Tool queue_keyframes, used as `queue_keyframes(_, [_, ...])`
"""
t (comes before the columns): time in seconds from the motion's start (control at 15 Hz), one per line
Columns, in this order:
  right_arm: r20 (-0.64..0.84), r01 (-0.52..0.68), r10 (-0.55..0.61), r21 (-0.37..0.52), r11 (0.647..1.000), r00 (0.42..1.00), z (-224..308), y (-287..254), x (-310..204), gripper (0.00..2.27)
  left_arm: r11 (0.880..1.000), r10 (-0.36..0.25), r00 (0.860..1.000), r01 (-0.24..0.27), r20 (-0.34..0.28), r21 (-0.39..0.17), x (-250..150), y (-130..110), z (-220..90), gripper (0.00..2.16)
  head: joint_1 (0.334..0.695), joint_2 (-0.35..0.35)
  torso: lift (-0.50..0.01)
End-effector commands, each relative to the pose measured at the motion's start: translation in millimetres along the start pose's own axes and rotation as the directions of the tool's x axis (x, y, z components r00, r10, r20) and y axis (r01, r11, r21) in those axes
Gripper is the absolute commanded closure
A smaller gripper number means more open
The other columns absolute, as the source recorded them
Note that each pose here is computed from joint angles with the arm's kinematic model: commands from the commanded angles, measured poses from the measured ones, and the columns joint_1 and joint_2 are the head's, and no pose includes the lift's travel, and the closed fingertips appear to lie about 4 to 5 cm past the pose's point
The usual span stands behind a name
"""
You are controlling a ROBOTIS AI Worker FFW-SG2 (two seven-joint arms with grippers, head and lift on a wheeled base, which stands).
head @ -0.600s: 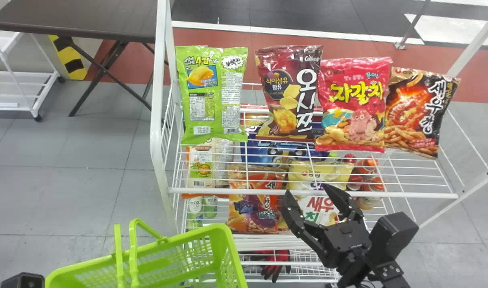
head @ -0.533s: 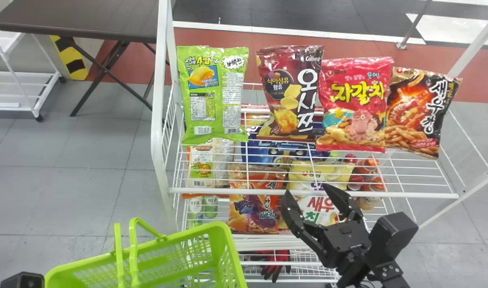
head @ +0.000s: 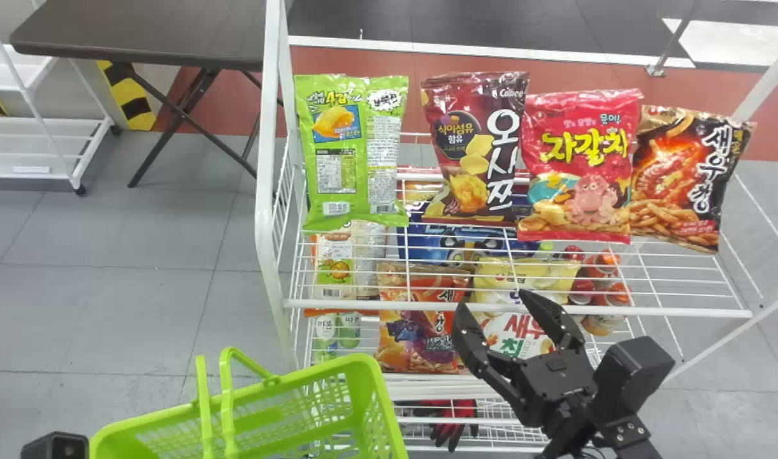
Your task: Hold basket handle with left hand then pick Gkobukchip with right hand and place into basket
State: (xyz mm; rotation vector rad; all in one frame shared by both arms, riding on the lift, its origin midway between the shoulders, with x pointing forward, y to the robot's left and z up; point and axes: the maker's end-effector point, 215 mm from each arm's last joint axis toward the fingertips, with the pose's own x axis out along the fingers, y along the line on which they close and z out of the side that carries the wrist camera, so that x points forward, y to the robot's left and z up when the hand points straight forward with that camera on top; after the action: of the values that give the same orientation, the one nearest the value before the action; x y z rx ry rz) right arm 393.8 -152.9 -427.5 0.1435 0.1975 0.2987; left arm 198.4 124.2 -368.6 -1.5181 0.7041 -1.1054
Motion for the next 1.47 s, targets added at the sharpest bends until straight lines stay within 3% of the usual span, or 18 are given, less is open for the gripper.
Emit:
queue_keyframes(0.0, [0.011,-0.004,0.004,0.003,1.000,1.000,5.5,6.1,6.7,0.11,1.000,0.003,1.000,-0.003,-0.003,-0.001,0.4,0.8,-0.6,2.16,0.695,-0.059,0.000])
queue_keyframes(0.47, [-0.015,-0.002,0.001,-0.043,0.999,1.000,25.1,47.8,64.3,0.11,1.000,0.016,0.998,-0.015,-0.062,0.016,10.2,0.6,4.5,2.16,0.695,-0.003,0.000])
queue_keyframes(0.87, [-0.021,-0.010,0.008,-0.100,0.995,1.000,47.7,91.7,131.8,0.11,0.999,0.037,0.997,-0.036,-0.071,0.014,8.5,7.5,7.0,2.16,0.695,0.094,0.000])
queue_keyframes(1.4, [-0.064,-0.022,0.006,-0.243,0.970,0.998,57.8,102.6,222.3,0.11,0.998,0.061,0.993,-0.060,-0.101,0.013,12.6,17.2,6.6,2.16,0.695,0.155,0.000])
